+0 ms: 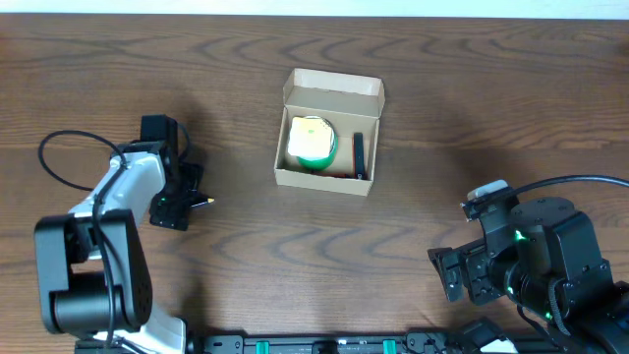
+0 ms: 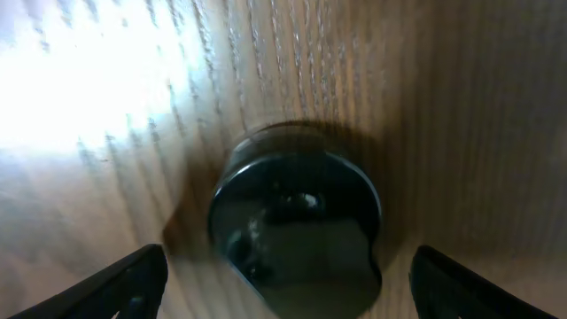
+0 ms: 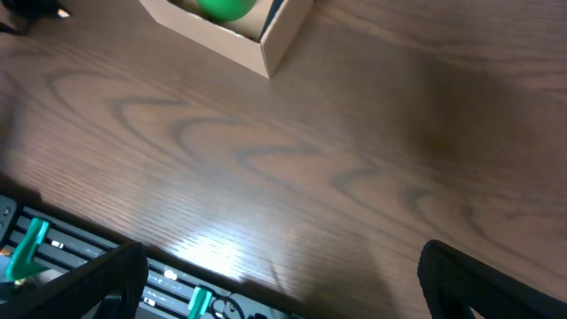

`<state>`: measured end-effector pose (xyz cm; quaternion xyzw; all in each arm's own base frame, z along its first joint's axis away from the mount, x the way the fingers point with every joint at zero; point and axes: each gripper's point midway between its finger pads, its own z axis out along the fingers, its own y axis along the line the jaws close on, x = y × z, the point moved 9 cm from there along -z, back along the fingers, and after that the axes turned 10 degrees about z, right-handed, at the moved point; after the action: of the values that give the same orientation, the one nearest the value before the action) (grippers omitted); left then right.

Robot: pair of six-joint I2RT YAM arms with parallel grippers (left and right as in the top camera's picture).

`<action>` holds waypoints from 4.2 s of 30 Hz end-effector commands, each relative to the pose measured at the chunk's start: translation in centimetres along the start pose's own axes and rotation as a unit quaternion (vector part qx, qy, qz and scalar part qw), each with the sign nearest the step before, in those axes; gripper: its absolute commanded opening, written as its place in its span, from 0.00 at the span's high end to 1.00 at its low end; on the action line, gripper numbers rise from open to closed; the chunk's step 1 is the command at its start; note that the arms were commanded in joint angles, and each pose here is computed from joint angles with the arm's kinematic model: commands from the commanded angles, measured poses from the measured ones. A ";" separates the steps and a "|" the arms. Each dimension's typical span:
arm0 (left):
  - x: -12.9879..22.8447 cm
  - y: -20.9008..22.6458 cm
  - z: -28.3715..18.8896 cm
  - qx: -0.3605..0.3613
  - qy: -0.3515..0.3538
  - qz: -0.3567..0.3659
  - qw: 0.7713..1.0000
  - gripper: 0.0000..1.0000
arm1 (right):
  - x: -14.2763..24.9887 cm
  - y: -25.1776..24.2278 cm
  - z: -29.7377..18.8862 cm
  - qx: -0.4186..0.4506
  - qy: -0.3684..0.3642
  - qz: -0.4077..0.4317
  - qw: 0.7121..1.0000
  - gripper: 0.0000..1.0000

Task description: Pack container

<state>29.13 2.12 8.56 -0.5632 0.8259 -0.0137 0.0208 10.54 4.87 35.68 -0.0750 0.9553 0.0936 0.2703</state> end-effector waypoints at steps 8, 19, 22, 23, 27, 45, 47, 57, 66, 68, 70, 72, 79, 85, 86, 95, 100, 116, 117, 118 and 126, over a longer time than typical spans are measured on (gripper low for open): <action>0.2 0.6 1.5 -0.023 0.019 -0.009 1.000 0.37 | 0.0 -0.2 0.0 0.006 -0.002 -0.004 1.000 0.01; 0.3 0.7 1.5 -0.028 0.022 0.009 0.999 0.58 | 0.0 -0.2 0.0 0.006 -0.002 -0.004 1.000 0.01; 0.3 0.8 1.4 -0.029 0.025 0.013 0.999 0.63 | 0.0 -0.2 0.0 0.006 -0.002 -0.004 1.000 0.01; 0.3 0.7 1.3 -0.027 0.026 0.016 0.999 0.67 | 0.0 -0.2 0.0 0.006 -0.001 -0.004 1.000 0.01; 0.2 0.0 0.2 -0.006 0.026 0.042 0.999 0.81 | 0.0 -0.2 0.0 0.006 -0.002 -0.004 1.000 0.01; 5.2 -4.7 -12.7 0.163 -0.073 0.305 0.936 0.94 | 0.0 -0.2 0.0 0.006 -0.002 -0.004 1.000 0.01; 7.5 -6.0 -14.4 0.190 -0.079 0.351 0.914 0.94 | 0.0 -0.2 0.0 0.006 -0.001 -0.004 1.000 0.01; 19.8 -12.0 -17.1 0.244 -0.075 0.567 0.783 0.94 | 0.0 -0.2 0.0 0.006 -0.001 -0.004 1.000 0.01; 25.1 -14.0 -14.2 0.226 -0.071 0.683 0.691 0.94 | 0.0 -0.2 0.0 0.006 -0.002 -0.004 1.000 0.01; 25.4 -14.1 -13.5 0.223 -0.063 0.701 0.675 0.94 | 0.0 -0.2 0.0 0.006 -0.002 -0.004 1.000 0.01; 25.6 -14.3 -12.8 0.222 -0.055 0.712 0.663 0.94 | 0.0 -0.2 0.0 0.006 -0.001 -0.004 1.000 0.01; 25.7 -14.6 -12.4 0.223 -0.055 0.708 0.668 0.94 | 0.0 -0.1 0.0 0.006 -0.001 -0.004 1.000 0.01; 25.9 -15.7 -11.8 0.239 -0.058 0.656 0.713 0.94 | 0.0 -0.1 0.0 0.006 -0.002 -0.004 1.000 0.01; 25.8 -16.2 -11.1 0.237 -0.065 0.640 0.728 0.94 | 0.0 -0.1 0.0 0.006 -0.002 -0.004 1.000 0.01; 25.8 -16.2 -10.9 0.235 -0.065 0.640 0.728 0.94 | 0.0 -0.1 0.0 0.006 -0.002 -0.004 1.000 0.01; 25.9 -16.4 -10.6 0.234 -0.064 0.637 0.731 0.46 | 0.0 -0.1 0.0 0.005 -0.001 -0.004 1.000 0.01; 25.8 -16.3 -11.3 0.234 -0.063 0.638 0.731 0.28 | 0.0 -0.1 0.0 0.005 -0.001 -0.004 1.000 0.01; 20.0 -12.5 -25.6 0.261 -0.183 0.595 0.738 0.59 | 0.0 -0.1 0.0 0.005 -0.001 -0.004 1.000 0.01; 19.0 -12.2 -26.3 0.268 -0.187 0.584 0.743 0.74 | 0.0 -0.1 0.0 0.005 -0.001 -0.004 1.000 0.01; 17.8 -12.0 -26.9 0.272 -0.192 0.571 0.750 0.86 | 0.0 -0.1 0.0 0.005 -0.001 -0.004 1.000 0.01; 8.7 -11.1 -25.1 0.212 -0.165 0.498 0.825 0.95 | -0.2 -0.1 0.0 0.004 -0.005 -0.004 1.000 0.01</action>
<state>33.70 -11.77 35.81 -0.0414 0.9442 -0.0870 0.3151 10.55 4.87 35.69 -0.0750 0.9551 0.0938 0.2708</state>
